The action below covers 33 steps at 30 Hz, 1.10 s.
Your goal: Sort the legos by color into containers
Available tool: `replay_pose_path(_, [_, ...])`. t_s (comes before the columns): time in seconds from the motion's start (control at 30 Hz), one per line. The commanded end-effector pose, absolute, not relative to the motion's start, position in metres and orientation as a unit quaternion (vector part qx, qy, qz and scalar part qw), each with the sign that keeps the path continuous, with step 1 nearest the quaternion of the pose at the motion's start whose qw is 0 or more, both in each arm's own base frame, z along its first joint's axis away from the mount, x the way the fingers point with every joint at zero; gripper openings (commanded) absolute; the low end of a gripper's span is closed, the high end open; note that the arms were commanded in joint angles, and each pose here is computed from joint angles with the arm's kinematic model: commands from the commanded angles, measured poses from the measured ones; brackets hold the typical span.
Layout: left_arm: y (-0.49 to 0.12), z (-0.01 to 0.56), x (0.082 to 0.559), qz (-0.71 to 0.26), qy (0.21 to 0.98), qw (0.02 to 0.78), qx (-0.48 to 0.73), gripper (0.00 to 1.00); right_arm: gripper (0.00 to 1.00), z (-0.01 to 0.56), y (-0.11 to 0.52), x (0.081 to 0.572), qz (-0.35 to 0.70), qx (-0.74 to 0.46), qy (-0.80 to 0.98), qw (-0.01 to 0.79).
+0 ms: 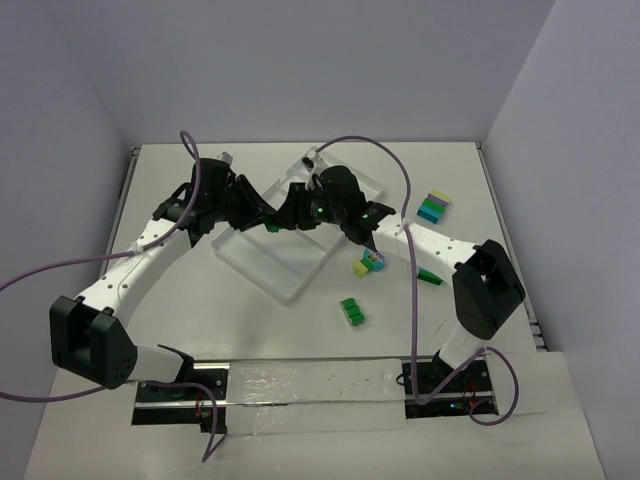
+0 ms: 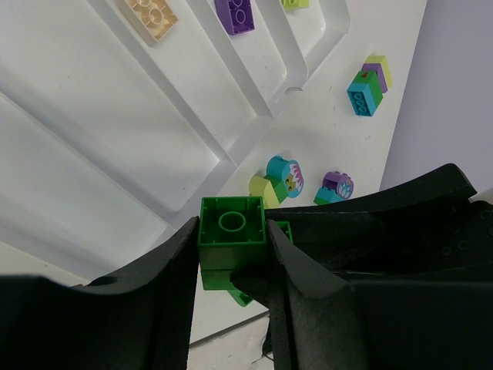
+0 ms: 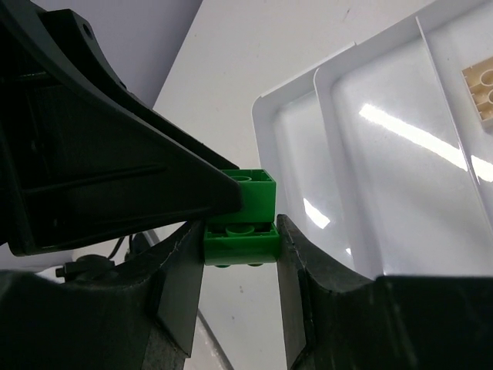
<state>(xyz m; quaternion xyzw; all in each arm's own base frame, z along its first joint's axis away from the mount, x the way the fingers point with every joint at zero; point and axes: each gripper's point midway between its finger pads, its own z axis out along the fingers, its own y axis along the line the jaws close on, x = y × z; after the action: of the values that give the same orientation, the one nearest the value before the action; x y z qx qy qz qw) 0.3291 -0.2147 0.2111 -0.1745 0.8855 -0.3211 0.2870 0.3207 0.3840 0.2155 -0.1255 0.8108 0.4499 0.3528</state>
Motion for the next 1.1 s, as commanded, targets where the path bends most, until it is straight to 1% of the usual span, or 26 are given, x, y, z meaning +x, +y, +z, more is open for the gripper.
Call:
replay_pose_path(0.0, [-0.219,0.226,0.334,-0.347,0.87,0.306,-0.167,0.0,0.12,0.25,0.39,0.323,0.474,-0.131,0.778,0.389])
replay_pose_path(0.07, [-0.218,0.225,0.335,-0.346,0.87,0.307,-0.173,0.0,0.05,0.245,0.386,0.322,0.465,-0.13,0.785,0.388])
replay_pose_path(0.1, [-0.216,0.224,0.337,-0.346,0.869,0.307,-0.177,0.0,0.03,0.242,0.383,0.324,0.455,-0.127,0.791,0.389])
replay_pose_path(0.3, [-0.215,0.206,0.34,-0.357,0.863,0.296,-0.2,0.0,0.02,0.202,0.355,0.32,0.38,-0.133,0.829,0.388])
replay_pose_path(0.4, [-0.214,0.194,0.345,-0.35,0.864,0.291,-0.213,0.0,0.02,0.195,0.339,0.312,0.362,-0.13,0.836,0.392])
replay_pose_path(0.57, [-0.212,0.193,0.357,-0.334,0.868,0.296,-0.22,0.0,0.02,0.191,0.328,0.305,0.35,-0.128,0.841,0.393])
replay_pose_path(0.83, [-0.21,0.186,0.369,-0.315,0.873,0.302,-0.219,0.0,0.03,0.179,0.31,0.305,0.305,-0.127,0.855,0.399])
replay_pose_path(0.97, [-0.196,0.173,0.381,-0.264,0.882,0.319,-0.227,0.0,0.03,0.175,0.298,0.308,0.276,-0.118,0.863,0.406])
replay_pose_path(1.07, [-0.177,0.157,0.394,-0.192,0.888,0.338,-0.246,0.0,0.03,0.176,0.289,0.31,0.257,-0.111,0.865,0.416])
